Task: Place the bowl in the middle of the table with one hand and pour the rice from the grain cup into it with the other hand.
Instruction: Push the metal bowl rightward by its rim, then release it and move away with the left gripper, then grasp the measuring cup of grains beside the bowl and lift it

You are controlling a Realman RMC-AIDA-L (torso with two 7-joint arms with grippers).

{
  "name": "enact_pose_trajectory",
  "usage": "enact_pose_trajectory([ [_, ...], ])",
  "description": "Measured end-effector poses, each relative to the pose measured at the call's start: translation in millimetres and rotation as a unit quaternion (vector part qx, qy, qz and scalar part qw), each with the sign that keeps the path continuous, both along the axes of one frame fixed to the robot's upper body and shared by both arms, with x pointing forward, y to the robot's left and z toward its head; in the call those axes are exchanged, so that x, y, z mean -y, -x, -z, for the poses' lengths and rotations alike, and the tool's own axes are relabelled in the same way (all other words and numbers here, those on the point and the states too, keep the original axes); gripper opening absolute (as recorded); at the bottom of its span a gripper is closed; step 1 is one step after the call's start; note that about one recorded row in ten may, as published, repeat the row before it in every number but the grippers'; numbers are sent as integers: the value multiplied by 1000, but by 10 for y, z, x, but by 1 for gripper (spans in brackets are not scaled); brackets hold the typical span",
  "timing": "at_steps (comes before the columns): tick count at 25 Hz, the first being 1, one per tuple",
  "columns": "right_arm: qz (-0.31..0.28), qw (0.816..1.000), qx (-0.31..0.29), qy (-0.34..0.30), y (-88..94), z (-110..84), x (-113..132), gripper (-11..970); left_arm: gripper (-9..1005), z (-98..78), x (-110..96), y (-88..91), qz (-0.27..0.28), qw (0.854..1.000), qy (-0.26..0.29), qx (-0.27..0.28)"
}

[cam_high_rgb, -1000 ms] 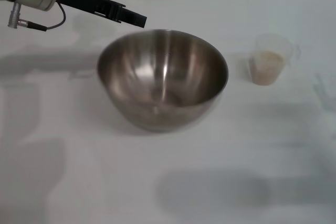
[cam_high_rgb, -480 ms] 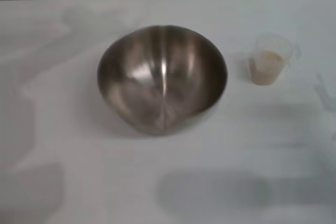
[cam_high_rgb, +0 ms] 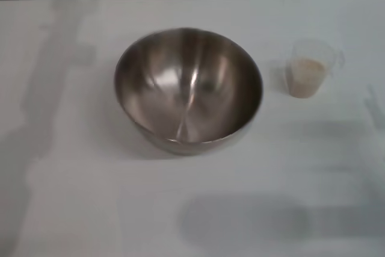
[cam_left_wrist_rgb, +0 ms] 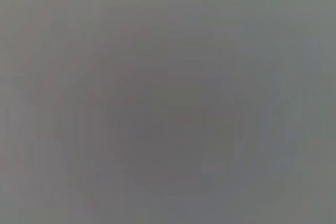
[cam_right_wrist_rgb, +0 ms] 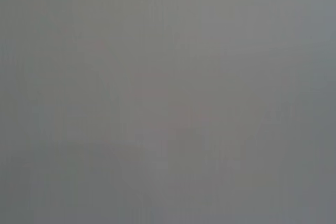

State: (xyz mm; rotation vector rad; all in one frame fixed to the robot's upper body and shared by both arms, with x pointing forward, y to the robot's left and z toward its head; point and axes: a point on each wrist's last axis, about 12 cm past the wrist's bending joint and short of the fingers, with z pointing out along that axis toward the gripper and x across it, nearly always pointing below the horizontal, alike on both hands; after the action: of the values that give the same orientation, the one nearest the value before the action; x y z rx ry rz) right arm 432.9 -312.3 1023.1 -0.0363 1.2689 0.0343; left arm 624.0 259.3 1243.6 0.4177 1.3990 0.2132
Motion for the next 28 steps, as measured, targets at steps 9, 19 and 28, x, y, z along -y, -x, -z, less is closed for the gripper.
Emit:
enact_pose_trajectory([
  [9,-3,1000,2,1,-20,-10,-4,761,594,441,135,362,-160,967,-65,188],
  [19,-18,1000,-14,11,89,49,-16,760,596,1113,-413,599,-75,970,175,153],
  [28,-24,998,-63,15,215,185,-25,761,642,1709,-751,841,-80,963,241,90],
])
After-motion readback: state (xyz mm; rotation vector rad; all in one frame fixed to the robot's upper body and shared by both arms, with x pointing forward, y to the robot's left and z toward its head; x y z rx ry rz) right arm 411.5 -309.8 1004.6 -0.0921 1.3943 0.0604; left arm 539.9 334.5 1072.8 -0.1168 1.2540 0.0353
